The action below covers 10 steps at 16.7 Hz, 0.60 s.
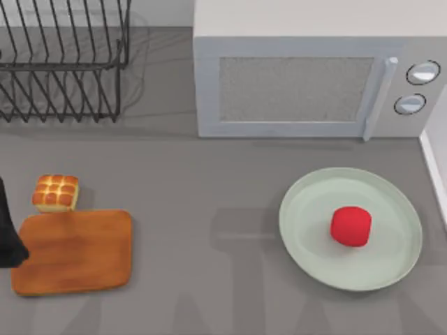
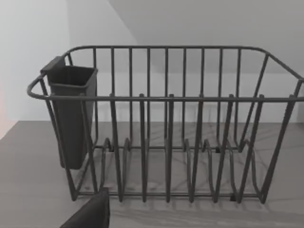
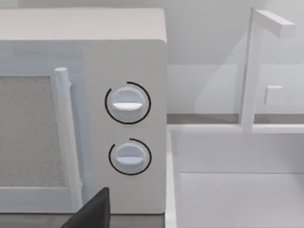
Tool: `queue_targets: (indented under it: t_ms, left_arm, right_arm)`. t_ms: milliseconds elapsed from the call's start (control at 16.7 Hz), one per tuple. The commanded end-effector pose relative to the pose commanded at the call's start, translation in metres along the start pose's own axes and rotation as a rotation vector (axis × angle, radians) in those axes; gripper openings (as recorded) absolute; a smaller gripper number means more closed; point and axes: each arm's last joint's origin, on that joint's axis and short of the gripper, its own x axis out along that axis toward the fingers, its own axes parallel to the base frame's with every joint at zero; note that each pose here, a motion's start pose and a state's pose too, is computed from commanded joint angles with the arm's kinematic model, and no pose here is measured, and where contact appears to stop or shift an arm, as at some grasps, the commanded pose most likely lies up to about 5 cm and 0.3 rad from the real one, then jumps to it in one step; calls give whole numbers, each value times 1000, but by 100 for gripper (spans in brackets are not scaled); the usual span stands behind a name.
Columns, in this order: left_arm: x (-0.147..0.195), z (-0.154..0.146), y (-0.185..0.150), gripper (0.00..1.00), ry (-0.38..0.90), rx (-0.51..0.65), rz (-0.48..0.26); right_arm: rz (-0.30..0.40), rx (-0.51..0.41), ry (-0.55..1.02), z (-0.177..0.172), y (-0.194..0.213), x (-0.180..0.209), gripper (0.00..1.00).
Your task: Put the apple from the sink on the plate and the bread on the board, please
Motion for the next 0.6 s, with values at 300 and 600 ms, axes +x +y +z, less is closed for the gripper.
queue_targets:
  t_ms: [300, 600]
  left_arm:
    - [0, 0, 0, 100, 0, 0, 0]
    - [1, 12, -1, 100, 36, 0, -10]
  right_arm:
    - [-7, -7, -21, -3, -1, 0, 100]
    - [-7, -7, -21, -3, -1, 0, 100]
